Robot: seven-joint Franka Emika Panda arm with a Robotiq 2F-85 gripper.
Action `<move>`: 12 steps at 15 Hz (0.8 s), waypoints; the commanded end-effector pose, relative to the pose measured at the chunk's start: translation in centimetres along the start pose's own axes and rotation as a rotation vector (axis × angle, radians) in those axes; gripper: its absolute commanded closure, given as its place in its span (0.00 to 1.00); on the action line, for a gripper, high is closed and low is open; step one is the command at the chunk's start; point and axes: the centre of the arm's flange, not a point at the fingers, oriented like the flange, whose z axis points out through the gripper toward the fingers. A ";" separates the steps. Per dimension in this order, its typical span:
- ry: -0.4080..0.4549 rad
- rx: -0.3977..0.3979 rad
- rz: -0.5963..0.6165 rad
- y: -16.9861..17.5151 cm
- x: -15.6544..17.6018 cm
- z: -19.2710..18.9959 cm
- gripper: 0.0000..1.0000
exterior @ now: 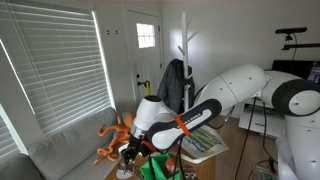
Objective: Move the silver spoon to the right.
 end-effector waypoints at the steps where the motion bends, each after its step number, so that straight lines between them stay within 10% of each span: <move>1: -0.067 -0.009 0.025 -1.4 -0.1 0.7 0.26; 2: -0.046 0.010 0.001 -0.8 -0.7 0.4 0.43; 4: -0.057 0.004 0.010 -0.9 -0.8 0.7 0.30; 5: -0.059 0.002 0.011 -0.8 -0.8 0.8 0.05; 12: -0.071 -0.211 0.091 -0.8 1.5 2.7 0.00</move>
